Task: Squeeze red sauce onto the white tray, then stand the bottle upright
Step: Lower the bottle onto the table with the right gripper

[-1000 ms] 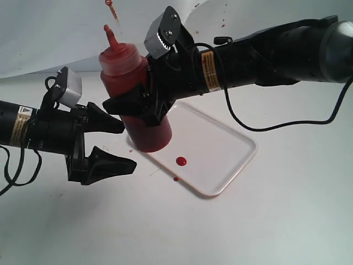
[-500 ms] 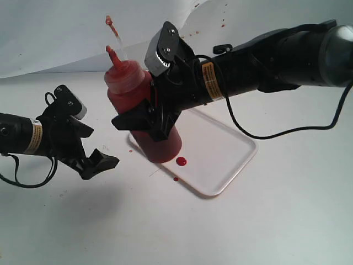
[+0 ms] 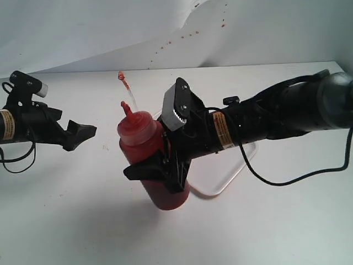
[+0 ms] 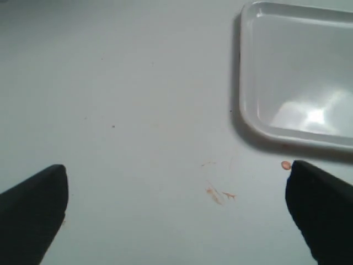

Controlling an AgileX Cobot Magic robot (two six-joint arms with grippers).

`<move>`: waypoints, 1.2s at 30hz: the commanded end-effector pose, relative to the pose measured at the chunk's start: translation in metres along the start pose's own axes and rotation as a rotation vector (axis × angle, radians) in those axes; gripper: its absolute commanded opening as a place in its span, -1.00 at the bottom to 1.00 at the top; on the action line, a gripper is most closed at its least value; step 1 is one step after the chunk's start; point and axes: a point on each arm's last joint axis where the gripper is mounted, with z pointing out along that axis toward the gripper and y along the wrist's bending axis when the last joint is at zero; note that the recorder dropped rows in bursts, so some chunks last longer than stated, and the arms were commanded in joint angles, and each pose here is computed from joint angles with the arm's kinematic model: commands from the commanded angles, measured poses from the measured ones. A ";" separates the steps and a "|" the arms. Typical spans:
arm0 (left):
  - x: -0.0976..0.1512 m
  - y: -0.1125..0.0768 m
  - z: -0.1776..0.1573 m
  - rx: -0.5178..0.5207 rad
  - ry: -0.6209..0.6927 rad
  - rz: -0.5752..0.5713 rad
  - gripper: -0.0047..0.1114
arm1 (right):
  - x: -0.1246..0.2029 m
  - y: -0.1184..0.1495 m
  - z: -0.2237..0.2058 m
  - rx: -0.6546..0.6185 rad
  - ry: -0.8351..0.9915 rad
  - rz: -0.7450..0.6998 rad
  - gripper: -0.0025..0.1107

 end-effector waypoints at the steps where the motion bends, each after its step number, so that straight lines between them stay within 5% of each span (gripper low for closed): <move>1: -0.004 -0.003 -0.001 0.039 -0.049 -0.014 0.86 | 0.012 0.002 0.016 -0.060 -0.080 0.028 -0.96; 21: 0.006 -0.005 0.012 0.104 -0.088 -0.061 0.86 | 0.026 0.011 0.042 -0.105 -0.181 -0.065 -0.95; 23: 0.005 -0.005 0.012 0.107 -0.091 -0.061 0.86 | 0.027 0.010 0.042 -0.100 -0.172 -0.066 -0.78; 25: 0.005 -0.005 0.012 0.109 -0.093 -0.061 0.86 | 0.028 0.009 0.042 -0.089 -0.157 -0.066 -0.37; 26: 0.005 -0.006 0.012 0.112 -0.096 -0.061 0.86 | 0.029 0.009 0.042 -0.087 -0.155 -0.066 0.06; 29: 0.004 -0.006 0.012 0.122 -0.106 -0.061 0.86 | 0.025 0.010 0.042 -0.095 -0.200 -0.053 0.80; 36: 0.004 -0.006 0.012 0.122 -0.106 -0.061 0.86 | -0.008 0.011 0.028 -0.071 -0.366 -0.056 0.90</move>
